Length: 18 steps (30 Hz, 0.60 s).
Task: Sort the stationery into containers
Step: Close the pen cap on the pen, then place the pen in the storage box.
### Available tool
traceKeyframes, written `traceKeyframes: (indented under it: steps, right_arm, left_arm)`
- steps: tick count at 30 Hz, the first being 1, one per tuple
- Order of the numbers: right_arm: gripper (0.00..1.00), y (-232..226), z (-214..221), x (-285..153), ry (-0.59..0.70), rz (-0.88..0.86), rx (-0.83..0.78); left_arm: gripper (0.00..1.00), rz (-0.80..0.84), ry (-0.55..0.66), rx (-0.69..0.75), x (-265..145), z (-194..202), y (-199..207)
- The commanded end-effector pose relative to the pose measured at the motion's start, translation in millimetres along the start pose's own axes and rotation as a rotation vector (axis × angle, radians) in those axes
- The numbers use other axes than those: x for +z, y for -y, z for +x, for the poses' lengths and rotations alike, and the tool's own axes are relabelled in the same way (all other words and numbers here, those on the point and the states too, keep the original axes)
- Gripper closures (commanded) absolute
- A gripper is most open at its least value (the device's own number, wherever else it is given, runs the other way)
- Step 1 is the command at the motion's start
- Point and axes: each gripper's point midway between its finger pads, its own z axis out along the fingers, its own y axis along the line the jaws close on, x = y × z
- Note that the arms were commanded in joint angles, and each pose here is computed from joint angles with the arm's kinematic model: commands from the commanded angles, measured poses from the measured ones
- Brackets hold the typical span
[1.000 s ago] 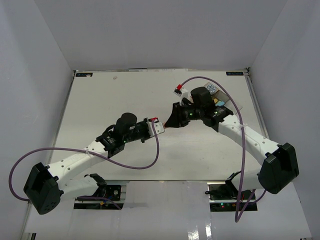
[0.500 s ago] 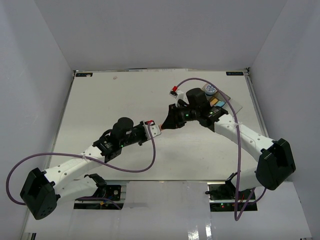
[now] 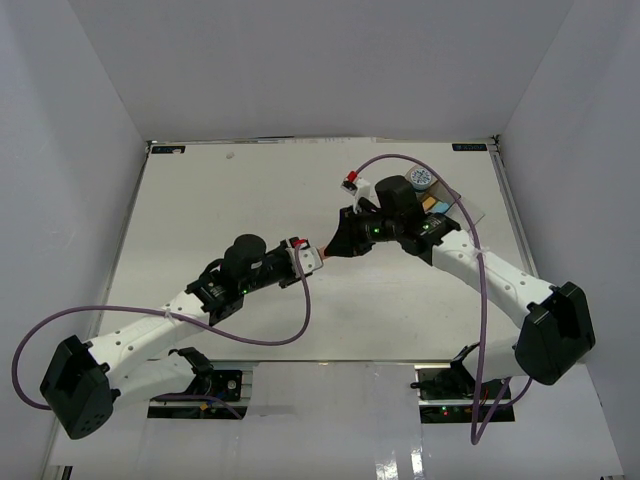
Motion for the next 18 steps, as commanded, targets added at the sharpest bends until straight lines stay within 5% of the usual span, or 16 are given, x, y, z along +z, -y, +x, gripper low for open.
traceKeyframes:
  steps: [1,3,11,18]
  right_arm:
    - [0.92,23,14,-12,-0.033,0.113,-0.017]
    - [0.92,39,10,-30,-0.008,0.183,-0.002]
    - [0.92,102,7,-100,0.115,0.438,0.049]
    - [0.92,186,3,-200,0.271,1.039,0.146]
  left_arm:
    - [0.5,-0.123,0.343,0.108,-18,-104,-35]
    - [0.34,-0.138,0.321,0.11,-18,-99,-38]
    - [0.03,-0.177,0.288,0.102,-16,-91,-44]
    - [0.02,-0.363,0.234,-0.113,-9,-84,-80]
